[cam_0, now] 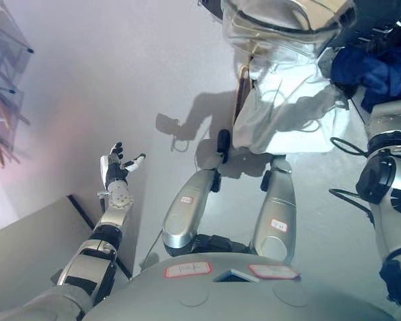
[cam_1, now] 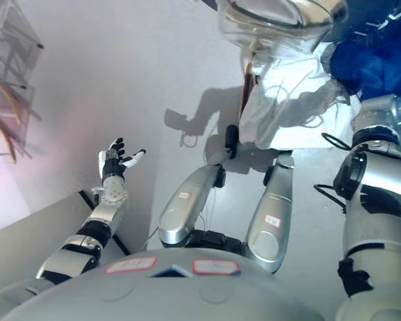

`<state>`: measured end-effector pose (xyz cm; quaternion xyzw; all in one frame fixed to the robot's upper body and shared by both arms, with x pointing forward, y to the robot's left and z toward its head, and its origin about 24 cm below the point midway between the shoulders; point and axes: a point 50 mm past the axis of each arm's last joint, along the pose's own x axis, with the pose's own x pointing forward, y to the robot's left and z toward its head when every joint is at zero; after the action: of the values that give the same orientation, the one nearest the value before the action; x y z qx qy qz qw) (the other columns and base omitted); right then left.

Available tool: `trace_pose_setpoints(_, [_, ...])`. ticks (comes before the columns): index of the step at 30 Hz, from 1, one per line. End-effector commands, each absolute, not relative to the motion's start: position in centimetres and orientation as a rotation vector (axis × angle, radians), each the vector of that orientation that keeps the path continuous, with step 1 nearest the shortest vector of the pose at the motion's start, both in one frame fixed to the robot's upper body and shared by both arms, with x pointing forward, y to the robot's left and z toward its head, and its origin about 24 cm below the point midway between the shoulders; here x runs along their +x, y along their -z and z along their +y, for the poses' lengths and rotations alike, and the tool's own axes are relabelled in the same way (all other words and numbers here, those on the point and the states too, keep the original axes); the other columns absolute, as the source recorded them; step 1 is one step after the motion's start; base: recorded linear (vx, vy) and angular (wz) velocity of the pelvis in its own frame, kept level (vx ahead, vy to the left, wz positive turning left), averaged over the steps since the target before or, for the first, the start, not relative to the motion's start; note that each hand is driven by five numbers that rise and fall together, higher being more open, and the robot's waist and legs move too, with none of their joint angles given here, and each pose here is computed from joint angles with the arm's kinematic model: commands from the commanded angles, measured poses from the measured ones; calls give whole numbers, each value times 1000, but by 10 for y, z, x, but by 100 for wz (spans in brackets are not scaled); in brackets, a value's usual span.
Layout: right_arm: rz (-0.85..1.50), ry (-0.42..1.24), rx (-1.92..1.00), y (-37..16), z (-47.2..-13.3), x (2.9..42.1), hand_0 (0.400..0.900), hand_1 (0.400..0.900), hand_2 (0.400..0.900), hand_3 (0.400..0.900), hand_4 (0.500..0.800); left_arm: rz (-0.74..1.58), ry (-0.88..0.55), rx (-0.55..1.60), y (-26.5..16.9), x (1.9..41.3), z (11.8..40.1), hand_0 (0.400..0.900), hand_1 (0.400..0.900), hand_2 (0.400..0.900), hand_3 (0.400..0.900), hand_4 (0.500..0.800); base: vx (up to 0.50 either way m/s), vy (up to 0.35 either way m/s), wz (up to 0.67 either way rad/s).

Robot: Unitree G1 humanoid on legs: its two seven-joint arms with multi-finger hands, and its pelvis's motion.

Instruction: Put the clothes in the basket into the washing machine.

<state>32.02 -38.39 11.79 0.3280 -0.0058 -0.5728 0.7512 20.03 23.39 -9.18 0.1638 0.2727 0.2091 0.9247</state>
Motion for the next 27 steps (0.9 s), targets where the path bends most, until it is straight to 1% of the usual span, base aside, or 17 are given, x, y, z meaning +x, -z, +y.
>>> trace_pose_setpoints(1, [-485, 1321, 597, -220, -414, 303, 400, 400, 400, 400, 500, 623, -564, 335, 103, 173, 254, 900, 900, 900, 900, 800, 21, -15, 5])
trace_pose_setpoints(4, [-679, 1337, 511, -263, -411, 292, 400, 400, 400, 400, 500, 602, -567, 336, 101, 174, 251, 900, 900, 900, 900, 800, 33, -29, 11])
trace_pose_setpoints(7, [-853, 1372, 458, -306, -419, 270, 400, 400, 400, 400, 500, 596, -570, 357, 100, 169, 254, 900, 900, 900, 900, 800, 52, -68, 21])
trace_pose_setpoints(9, [-938, 1371, 398, -328, -412, 264, 400, 400, 400, 400, 500, 594, -571, 357, 100, 171, 253, 900, 900, 900, 900, 800, 35, -49, 8])
trace_pose_setpoints(12, [-1040, 1427, 309, -348, -408, 250, 400, 400, 400, 400, 500, 591, -576, 367, 100, 168, 253, 900, 900, 900, 900, 800, 51, -67, 7])
trace_pose_setpoints(16, [-1038, 1562, 141, -364, -415, 234, 400, 400, 400, 400, 500, 573, -574, 388, 98, 169, 254, 900, 900, 900, 900, 800, 49, -63, 3])
trace_pose_setpoints(18, [-1028, 1572, 51, -368, -416, 232, 400, 400, 400, 400, 500, 563, -573, 393, 97, 170, 252, 900, 900, 900, 900, 800, -4, -37, -6])
trace_pose_setpoints(20, [-999, 1583, 50, -367, -418, 233, 400, 400, 400, 400, 500, 548, -563, 398, 95, 172, 250, 900, 900, 900, 900, 800, 1, -16, -15])
trace_pose_setpoints(22, [-979, 1549, 48, -368, -417, 239, 400, 400, 400, 400, 500, 554, -567, 389, 96, 172, 250, 900, 900, 900, 900, 800, 7, -17, -20])
trace_pose_setpoints(23, [-940, 1536, 40, -364, -417, 244, 816, 816, 816, 816, 749, 544, -564, 375, 95, 174, 248, 900, 900, 900, 900, 800, -6, -11, -21])
trace_pose_setpoints(24, [-907, 1515, 45, -361, -418, 248, 900, 900, 900, 900, 800, 550, -565, 365, 96, 172, 247, 900, 900, 900, 900, 800, -15, -8, -20])
trace_pose_setpoints(26, [-874, 1418, 87, -363, -416, 258, 900, 900, 900, 900, 800, 561, -562, 344, 97, 174, 245, 900, 900, 900, 900, 800, -8, -3, -17])
trace_pose_setpoints(27, [-864, 1410, 94, -363, -415, 261, 900, 900, 900, 900, 800, 564, -561, 332, 98, 173, 244, 900, 900, 900, 900, 800, 6, 12, -11])
